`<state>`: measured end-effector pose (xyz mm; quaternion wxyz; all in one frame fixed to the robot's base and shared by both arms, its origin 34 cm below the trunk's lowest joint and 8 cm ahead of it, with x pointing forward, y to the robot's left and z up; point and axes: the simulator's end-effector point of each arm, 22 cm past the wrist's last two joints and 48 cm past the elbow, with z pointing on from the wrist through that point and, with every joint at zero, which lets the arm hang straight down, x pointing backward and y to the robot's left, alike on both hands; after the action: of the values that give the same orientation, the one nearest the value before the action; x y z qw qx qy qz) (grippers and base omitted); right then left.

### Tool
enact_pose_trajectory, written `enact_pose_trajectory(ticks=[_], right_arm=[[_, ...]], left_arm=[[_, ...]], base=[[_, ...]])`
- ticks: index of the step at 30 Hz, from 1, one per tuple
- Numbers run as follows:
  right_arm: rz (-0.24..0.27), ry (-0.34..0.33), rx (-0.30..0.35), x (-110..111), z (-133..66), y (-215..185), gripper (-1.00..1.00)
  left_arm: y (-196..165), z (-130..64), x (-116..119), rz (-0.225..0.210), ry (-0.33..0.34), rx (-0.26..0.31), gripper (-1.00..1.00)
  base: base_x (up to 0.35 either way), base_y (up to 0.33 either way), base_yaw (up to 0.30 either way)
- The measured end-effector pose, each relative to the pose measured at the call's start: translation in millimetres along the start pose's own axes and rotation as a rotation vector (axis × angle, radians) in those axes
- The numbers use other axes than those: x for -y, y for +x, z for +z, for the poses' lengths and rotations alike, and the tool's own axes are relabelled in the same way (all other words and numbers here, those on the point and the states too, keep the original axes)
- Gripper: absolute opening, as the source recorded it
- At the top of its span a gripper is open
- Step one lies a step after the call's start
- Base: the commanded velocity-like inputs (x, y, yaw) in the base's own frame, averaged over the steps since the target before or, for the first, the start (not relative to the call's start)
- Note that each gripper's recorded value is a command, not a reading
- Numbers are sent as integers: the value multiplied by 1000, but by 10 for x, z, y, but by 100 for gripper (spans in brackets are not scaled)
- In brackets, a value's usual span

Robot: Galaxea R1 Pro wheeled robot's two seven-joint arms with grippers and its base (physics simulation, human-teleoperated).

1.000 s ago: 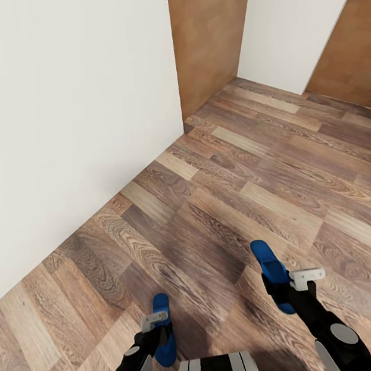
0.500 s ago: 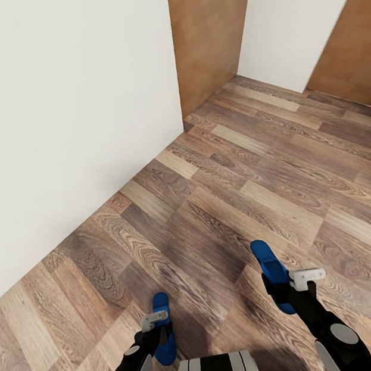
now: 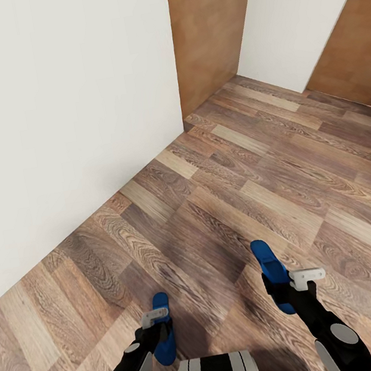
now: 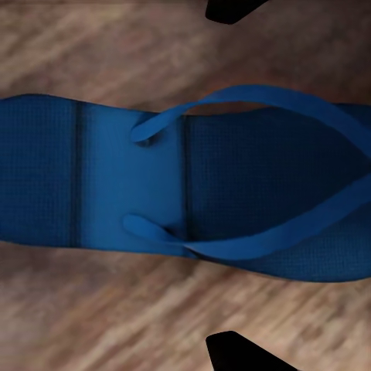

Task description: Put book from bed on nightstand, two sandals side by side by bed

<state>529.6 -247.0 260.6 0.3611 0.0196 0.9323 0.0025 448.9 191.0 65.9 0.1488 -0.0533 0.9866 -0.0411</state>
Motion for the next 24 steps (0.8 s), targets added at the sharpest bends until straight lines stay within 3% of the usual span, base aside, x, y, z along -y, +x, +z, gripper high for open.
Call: enact_pose_trajectory(ticks=[24], right_arm=[[-1,2,-20,15,38,100,-100]], left_arm=[[67,48,-12,3,-1,-11,100]], base=[[0,0,0]])
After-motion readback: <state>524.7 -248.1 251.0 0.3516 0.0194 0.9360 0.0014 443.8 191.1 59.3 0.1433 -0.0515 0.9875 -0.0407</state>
